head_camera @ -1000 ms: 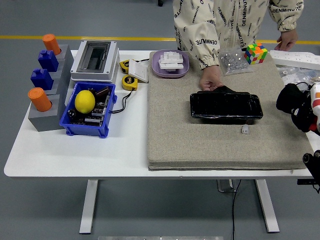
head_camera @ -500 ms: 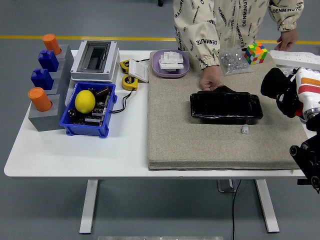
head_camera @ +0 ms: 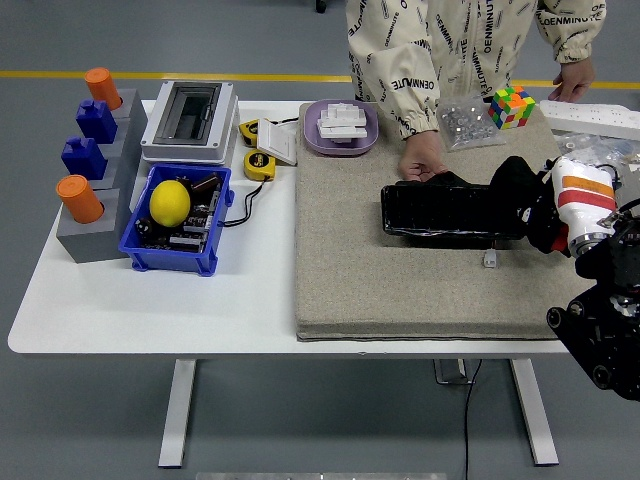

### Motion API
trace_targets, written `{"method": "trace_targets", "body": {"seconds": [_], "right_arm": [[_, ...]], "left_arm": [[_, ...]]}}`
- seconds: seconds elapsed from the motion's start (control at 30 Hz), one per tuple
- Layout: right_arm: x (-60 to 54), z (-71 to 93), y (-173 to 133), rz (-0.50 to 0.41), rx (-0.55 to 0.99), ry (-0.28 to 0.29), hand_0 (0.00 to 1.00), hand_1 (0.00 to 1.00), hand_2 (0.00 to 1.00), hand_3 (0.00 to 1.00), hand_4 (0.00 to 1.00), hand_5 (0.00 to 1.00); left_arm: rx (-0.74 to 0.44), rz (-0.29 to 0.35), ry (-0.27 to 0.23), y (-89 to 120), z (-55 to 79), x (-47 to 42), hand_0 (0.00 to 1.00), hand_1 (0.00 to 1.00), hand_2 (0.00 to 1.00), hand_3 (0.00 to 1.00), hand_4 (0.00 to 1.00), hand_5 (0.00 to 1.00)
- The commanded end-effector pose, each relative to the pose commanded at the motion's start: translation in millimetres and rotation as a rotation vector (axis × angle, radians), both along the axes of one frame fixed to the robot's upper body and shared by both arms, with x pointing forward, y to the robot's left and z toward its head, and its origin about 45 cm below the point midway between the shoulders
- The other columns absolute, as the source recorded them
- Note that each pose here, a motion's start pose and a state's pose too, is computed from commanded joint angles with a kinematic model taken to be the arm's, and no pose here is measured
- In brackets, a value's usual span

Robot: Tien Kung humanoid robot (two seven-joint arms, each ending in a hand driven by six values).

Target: Pick the rag up,wipe the panel,place it on the desk

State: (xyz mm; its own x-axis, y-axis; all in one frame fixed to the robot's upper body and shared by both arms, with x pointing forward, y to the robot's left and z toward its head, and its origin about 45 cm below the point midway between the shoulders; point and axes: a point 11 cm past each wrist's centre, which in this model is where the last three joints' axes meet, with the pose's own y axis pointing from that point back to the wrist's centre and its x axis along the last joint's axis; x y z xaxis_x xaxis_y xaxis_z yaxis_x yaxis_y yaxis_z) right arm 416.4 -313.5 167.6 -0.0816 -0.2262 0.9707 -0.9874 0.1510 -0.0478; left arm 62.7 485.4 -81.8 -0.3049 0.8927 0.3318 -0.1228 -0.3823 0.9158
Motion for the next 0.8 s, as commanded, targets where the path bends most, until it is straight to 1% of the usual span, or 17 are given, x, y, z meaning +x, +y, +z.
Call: {"method": "trace_targets", "body": {"seconds": [0.1,0.17,0.27,0.53,0.8], "right_arm": [[-0.7,-5.3,7,0.016,-0.001,0.015,0.222,0.319,0.373,0.386,0.917,0.083],[-0.4,-6.6,12,0.027,-0.003,0.020,0.222,0.319,0.373,0.386,0.917,0.083],[1.2,-7.3,26,0.062,-0.004,0.023,0.223,0.319,0.373,0.387,0.916,0.080],[5.6,-5.0,63,0.146,-0.004,0.020,0.222,0.320,0.373,0.388,0.915,0.078],[9.8,2.9,110,0.249,0.003,0.006,0.223,0.320,0.373,0.387,0.915,0.077]], "left_arm": [[0.001,0.000,0.003,1,0.0,-1.4,0.603,0.636,0.637,0.561,0.631,0.448],[0.002,-0.001,0.005,1,0.0,-1.6,0.603,0.636,0.637,0.561,0.631,0.448],[0.003,-0.004,0.005,1,0.4,-1.2,0.603,0.636,0.638,0.561,0.631,0.449],[0.005,-0.009,0.002,2,1.3,1.6,0.603,0.636,0.637,0.561,0.631,0.449],[0.007,-0.008,-0.001,3,2.1,3.5,0.603,0.636,0.637,0.561,0.631,0.448]]}}
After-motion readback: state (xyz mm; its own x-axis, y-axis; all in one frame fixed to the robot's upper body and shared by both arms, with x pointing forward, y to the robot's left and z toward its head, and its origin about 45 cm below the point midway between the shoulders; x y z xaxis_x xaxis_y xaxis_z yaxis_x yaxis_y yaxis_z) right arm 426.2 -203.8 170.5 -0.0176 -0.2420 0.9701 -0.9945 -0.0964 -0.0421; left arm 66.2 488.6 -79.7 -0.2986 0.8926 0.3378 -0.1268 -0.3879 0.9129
